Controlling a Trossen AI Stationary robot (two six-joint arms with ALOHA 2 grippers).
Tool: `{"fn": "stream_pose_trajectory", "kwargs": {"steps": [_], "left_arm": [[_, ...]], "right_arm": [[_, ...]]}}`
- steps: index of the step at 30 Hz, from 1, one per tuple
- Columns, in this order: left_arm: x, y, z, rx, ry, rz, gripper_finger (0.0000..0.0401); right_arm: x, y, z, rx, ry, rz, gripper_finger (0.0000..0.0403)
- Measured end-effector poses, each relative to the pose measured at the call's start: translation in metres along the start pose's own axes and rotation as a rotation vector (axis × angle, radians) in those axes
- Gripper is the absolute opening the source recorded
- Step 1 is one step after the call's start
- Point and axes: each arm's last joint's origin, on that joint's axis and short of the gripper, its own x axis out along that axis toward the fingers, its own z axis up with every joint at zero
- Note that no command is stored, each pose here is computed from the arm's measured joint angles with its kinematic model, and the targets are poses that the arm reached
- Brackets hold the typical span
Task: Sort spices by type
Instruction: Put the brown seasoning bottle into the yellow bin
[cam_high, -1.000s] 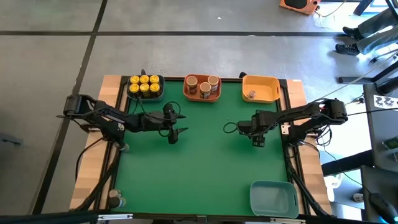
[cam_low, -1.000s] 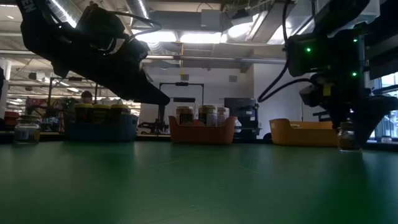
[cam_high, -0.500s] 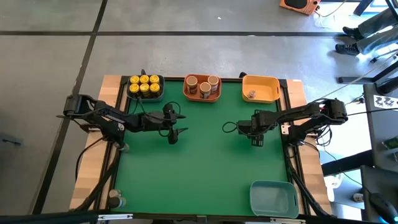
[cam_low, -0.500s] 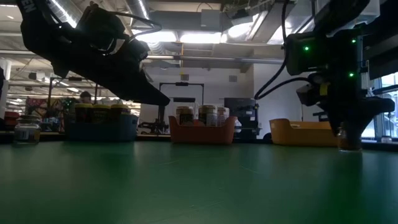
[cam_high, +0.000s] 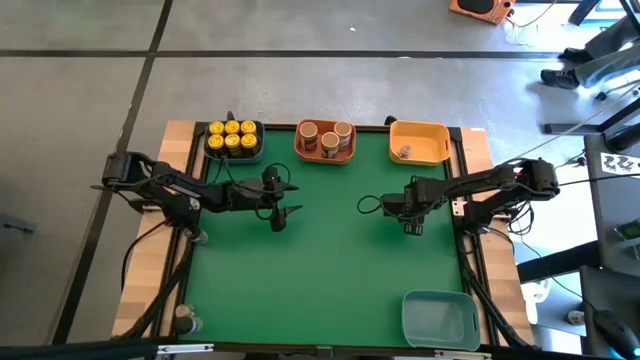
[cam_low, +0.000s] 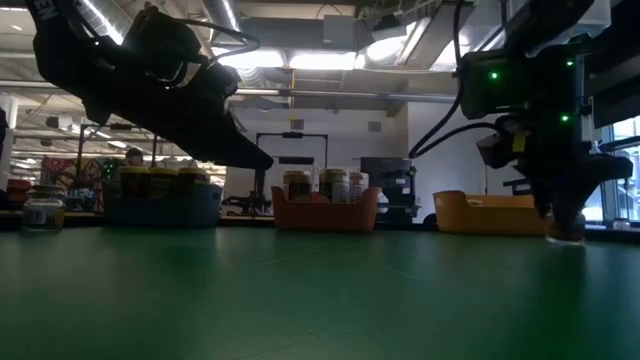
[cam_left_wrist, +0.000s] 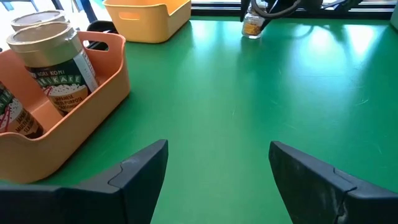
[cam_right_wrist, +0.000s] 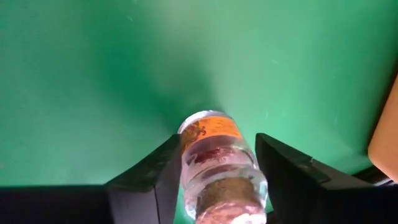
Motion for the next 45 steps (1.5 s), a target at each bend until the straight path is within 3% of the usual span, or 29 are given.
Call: {"fn": "stream_pose_trajectory", "kwargs": {"steps": [10, 23, 28, 35, 40, 45], "left_arm": [[0.000, 0.000, 0.000, 0.003, 0.000, 0.000, 0.0278], [0.000, 0.000, 0.000, 0.001, 0.000, 0.000, 0.0278], [0.000, 0.000, 0.000, 0.001, 0.000, 0.000, 0.0278], [0.000, 0.000, 0.000, 0.008, 0.000, 0.000, 0.0278], [0.000, 0.000, 0.000, 0.011, 0.000, -0.001, 0.0278], [0.000, 0.000, 0.000, 0.010, 0.001, -0.001, 0.0278]], "right_arm": [[-0.025, -0.012, 0.014, 0.018, -0.039, -0.038, 0.0156], [-0.027, -0.067, 0.019, 0.136, -0.006, -0.042, 0.0122], [-0.025, -0.076, 0.014, 0.155, 0.032, 0.004, 0.0117], [-0.030, -0.075, 0.003, 0.228, 0.158, 0.023, 0.0170], [-0.031, -0.075, 0.007, 0.264, 0.096, 0.047, 0.0215], [-0.013, -0.068, 0.004, 0.241, 0.096, 0.079, 0.0246]]}}
